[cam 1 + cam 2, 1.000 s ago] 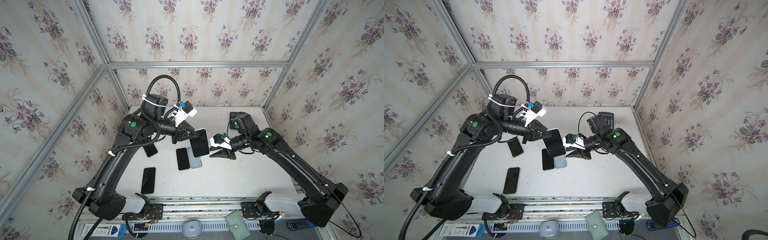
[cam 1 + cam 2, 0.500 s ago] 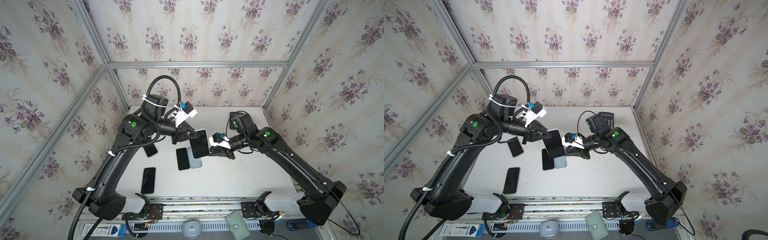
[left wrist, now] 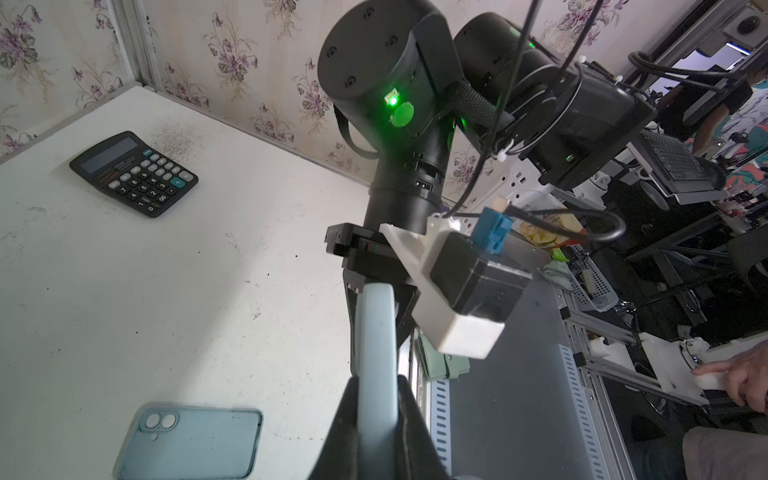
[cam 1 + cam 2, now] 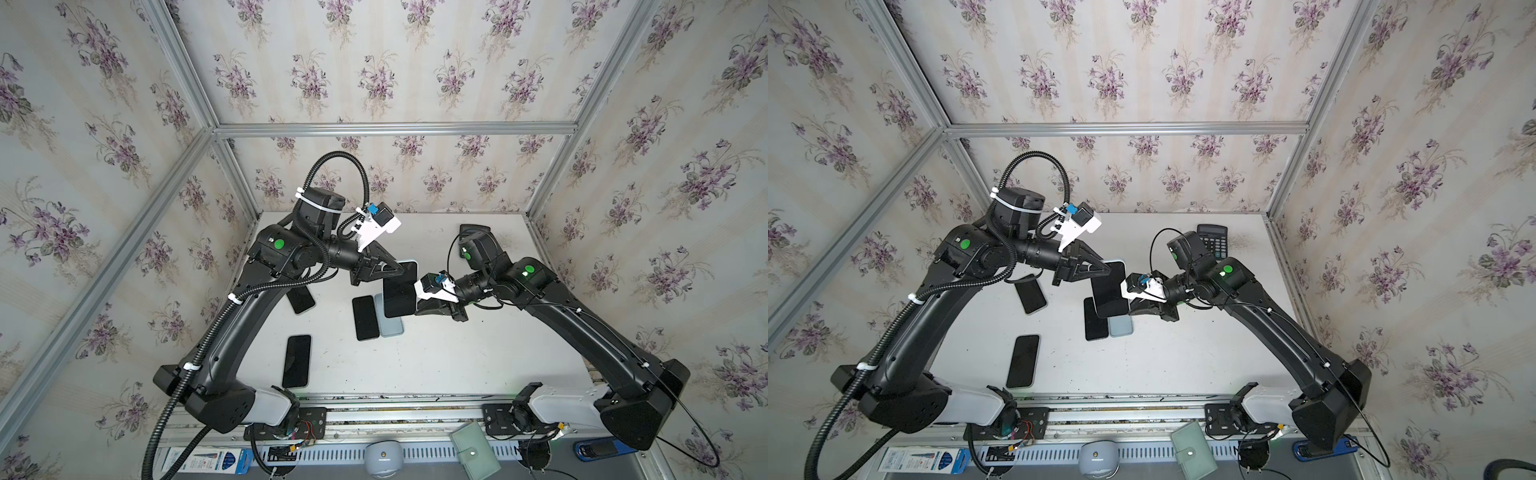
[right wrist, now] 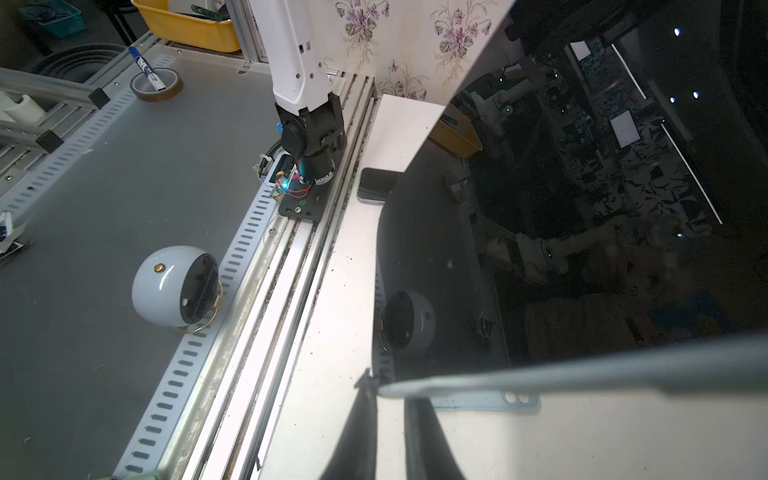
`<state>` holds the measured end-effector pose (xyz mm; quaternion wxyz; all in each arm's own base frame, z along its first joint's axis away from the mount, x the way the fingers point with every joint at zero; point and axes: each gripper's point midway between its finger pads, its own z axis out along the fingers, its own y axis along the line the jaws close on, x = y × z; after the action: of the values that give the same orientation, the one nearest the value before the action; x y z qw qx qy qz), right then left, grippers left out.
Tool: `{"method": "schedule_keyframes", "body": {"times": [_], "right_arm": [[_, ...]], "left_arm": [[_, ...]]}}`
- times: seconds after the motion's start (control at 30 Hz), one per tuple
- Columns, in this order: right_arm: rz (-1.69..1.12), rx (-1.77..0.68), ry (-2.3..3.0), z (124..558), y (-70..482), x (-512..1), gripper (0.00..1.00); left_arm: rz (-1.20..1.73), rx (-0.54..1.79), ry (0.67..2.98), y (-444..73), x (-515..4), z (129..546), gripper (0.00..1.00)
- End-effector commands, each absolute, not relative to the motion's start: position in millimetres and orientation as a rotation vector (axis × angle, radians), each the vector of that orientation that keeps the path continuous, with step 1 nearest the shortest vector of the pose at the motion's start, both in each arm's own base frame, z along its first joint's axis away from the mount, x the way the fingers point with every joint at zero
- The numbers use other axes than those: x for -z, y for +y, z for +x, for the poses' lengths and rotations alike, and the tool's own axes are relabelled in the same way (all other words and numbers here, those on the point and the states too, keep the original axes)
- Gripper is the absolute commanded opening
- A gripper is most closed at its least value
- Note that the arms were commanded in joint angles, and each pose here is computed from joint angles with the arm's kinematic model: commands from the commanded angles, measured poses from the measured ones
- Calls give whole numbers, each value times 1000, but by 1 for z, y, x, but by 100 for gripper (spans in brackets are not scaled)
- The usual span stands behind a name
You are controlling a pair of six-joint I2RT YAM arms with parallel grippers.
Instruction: Take the phone out of the phone case
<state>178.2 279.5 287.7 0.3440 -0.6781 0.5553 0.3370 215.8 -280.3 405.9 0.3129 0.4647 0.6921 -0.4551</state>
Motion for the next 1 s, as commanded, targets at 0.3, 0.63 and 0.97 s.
{"method": "schedule_keyframes", "body": {"times": [0.3, 0.63, 0.97], "right_arm": [[-1737, -806, 1268, 203, 301, -300, 0], [-1605, -657, 1167, 236, 313, -321, 0], [-1111, -558, 1457, 242, 257, -309, 35]], "left_arm": [[1233, 1357, 1726, -296, -412, 213, 0], [1205, 1562, 1781, -308, -401, 215, 0], [885, 1568, 1769, -286, -456, 254, 0]]}}
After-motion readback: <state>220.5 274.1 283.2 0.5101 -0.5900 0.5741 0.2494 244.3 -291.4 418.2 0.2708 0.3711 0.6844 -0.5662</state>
